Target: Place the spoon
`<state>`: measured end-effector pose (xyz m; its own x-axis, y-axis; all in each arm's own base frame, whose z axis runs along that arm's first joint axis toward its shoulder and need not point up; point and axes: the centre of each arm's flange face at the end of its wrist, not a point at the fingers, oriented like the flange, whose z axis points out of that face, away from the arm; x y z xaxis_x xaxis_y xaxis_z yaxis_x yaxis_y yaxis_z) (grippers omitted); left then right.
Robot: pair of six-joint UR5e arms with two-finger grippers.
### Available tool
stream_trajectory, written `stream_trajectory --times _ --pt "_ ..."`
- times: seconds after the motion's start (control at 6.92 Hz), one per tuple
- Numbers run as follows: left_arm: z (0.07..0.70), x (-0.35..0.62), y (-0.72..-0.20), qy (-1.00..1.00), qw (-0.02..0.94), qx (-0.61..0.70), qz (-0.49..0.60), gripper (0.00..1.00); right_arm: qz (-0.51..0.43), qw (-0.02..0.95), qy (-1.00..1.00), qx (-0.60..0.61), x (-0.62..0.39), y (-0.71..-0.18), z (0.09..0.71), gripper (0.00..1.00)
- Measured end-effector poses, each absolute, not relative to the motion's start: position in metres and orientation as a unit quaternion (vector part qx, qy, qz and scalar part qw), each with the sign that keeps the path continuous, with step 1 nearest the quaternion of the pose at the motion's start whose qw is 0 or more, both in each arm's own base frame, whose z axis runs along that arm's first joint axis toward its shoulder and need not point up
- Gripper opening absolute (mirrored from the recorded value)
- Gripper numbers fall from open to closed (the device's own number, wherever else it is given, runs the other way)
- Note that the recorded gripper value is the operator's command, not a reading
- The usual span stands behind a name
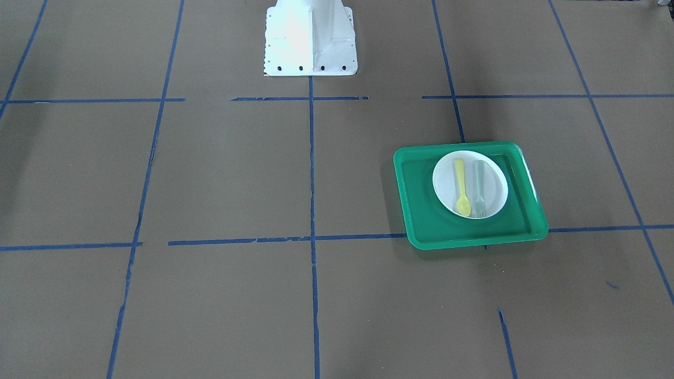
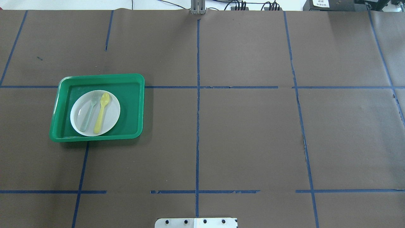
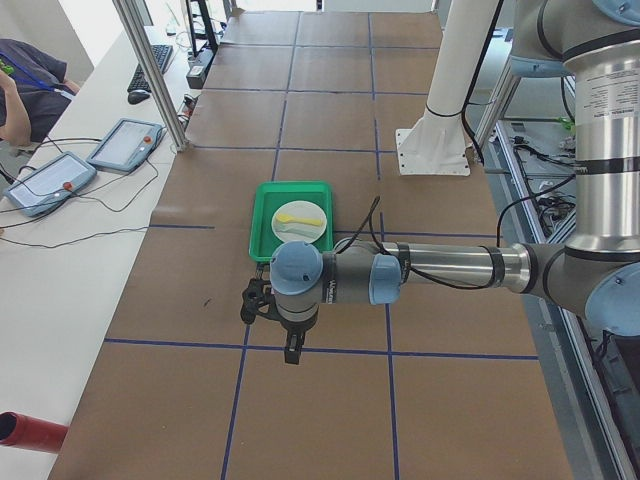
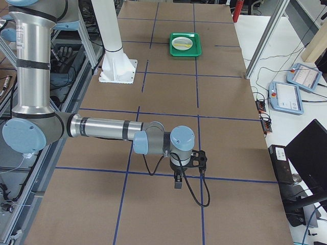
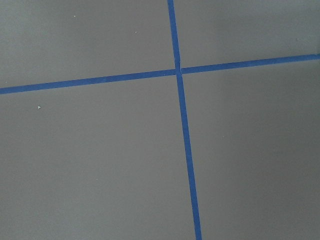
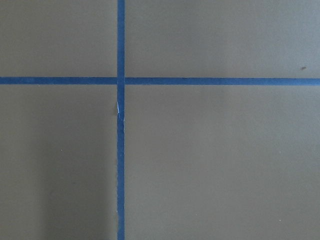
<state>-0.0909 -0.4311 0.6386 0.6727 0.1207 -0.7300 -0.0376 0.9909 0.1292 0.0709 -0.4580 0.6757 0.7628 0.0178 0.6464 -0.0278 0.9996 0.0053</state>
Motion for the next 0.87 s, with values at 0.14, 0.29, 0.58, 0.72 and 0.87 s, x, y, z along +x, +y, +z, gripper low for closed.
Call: stream_trajectory --times 0.14,0.29,0.58,0.72,0.87 --pt "0.637 -0.091 -0.432 0.403 0.913 0.053 0.044 1.00 0.012 0.939 -0.344 0.007 0.071 -0.458 0.676 1.00" --pt "0.632 -0.090 -0.434 0.404 0.912 0.061 0.049 1.00 0.012 0.939 -0.344 0.007 0.071 -0.458 0.676 1.00" --pt "0.606 -0.090 -0.445 0.396 0.905 0.133 0.083 1.00 0.012 0.939 -0.344 0.007 0.071 -0.458 0.676 1.00" --pt "0.591 -0.080 -0.450 0.397 0.898 0.167 0.092 1.00 0.012 0.939 -0.344 0.007 0.071 -0.457 0.676 1.00" --pt "0.574 -0.051 -0.457 0.408 0.892 0.173 0.092 1.00 0.012 0.939 -0.344 0.007 0.071 -0.457 0.676 1.00"
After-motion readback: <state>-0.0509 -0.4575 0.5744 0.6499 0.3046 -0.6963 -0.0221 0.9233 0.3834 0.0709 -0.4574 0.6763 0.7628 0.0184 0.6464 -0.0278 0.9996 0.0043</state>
